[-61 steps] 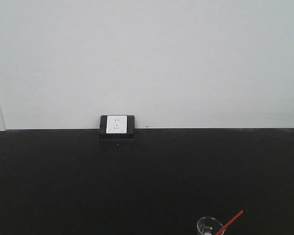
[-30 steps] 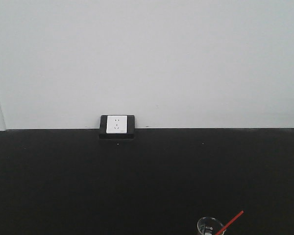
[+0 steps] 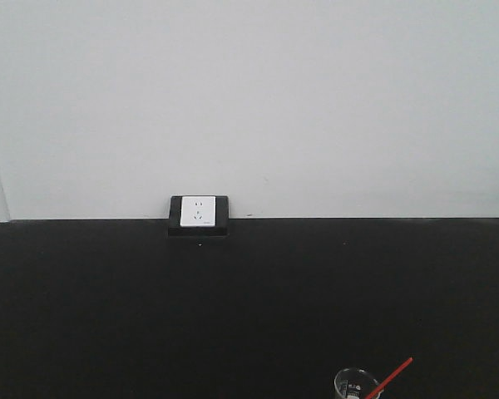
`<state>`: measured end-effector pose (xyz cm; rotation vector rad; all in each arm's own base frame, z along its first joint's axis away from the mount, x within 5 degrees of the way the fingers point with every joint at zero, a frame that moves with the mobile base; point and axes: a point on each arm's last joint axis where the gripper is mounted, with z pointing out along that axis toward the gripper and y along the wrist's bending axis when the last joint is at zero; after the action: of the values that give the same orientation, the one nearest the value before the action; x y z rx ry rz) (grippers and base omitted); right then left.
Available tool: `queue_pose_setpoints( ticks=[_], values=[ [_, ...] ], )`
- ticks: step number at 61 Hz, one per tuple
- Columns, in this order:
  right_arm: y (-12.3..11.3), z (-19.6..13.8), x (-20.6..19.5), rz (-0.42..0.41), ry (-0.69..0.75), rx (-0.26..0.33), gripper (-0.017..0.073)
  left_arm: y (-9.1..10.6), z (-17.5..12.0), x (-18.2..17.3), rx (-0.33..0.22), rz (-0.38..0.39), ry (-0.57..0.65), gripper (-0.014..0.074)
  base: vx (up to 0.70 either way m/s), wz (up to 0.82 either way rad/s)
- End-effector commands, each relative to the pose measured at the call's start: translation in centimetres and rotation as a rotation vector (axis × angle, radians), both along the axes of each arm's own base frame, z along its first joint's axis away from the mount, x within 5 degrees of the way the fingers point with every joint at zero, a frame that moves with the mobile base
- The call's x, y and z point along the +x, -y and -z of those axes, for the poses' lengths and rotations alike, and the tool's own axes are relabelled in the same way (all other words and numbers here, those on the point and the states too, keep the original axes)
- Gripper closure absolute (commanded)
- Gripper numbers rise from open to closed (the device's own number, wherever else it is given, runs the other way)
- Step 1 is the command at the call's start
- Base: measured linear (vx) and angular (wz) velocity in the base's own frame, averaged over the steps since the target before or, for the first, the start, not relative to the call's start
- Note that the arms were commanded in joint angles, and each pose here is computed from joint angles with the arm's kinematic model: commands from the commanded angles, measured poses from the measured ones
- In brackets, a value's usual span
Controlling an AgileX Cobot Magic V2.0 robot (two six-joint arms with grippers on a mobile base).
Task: Grab beaker from right and move to left
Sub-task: 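Move the right gripper toward the clear beaker with the red spoon, then close the right gripper around the beaker body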
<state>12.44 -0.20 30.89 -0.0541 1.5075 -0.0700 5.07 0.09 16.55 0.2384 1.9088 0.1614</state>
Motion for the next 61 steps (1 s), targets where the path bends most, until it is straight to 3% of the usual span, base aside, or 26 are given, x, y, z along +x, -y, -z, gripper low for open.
queue_pose_setpoints(
  ticks=[1, 17, 18, 26, 38, 45, 52, 61],
  values=[
    [-0.1, -2.8, 2.0, -0.022, 0.119, -0.015, 0.0566, 0.1, -0.1, 0.2, -0.003, 0.011, 0.064, 0.0600, 0.00, 0.00],
    [-0.2, -2.3, 4.7, -0.042, 0.106, -0.015, 0.0513, 0.1, -0.1, 0.2, -0.003, 0.011, 0.064, 0.0600, 0.00, 0.00],
    [-0.2, -2.1, 5.1, -0.044, 0.095, -0.013, 0.0463, 0.1, -0.1, 0.2, -0.003, 0.011, 0.064, 0.0600, 0.00, 0.00],
    [-0.2, -1.6, 5.7, -0.046, 0.073, -0.013, 0.0317, 0.1, -0.1, 0.2, -0.003, 0.011, 0.064, 0.0600, 0.00, 0.00],
    [-0.1, -1.2, 6.4, -0.045, 0.067, 0.008, -0.0022, 0.1, -0.1, 0.2, -0.003, 0.011, 0.064, 0.0600, 0.00, 0.00],
    [-0.1, -1.0, 6.8, -0.042, 0.068, 0.023, -0.0155, 0.1, -0.1, 0.2, -0.003, 0.011, 0.064, 0.0600, 0.00, 0.00],
    [-0.1, -1.0, 6.8, -0.044, 0.068, 0.037, -0.0170, 0.1, -0.1, 0.2, -0.003, 0.011, 0.064, 0.0600, 0.00, 0.00],
    [-0.2, -0.7, 6.8, -0.069, 0.091, 0.153, -0.0153, 0.1, -0.1, 0.2, -0.003, 0.011, 0.064, 0.0600, 0.00, 0.00]
  ],
)
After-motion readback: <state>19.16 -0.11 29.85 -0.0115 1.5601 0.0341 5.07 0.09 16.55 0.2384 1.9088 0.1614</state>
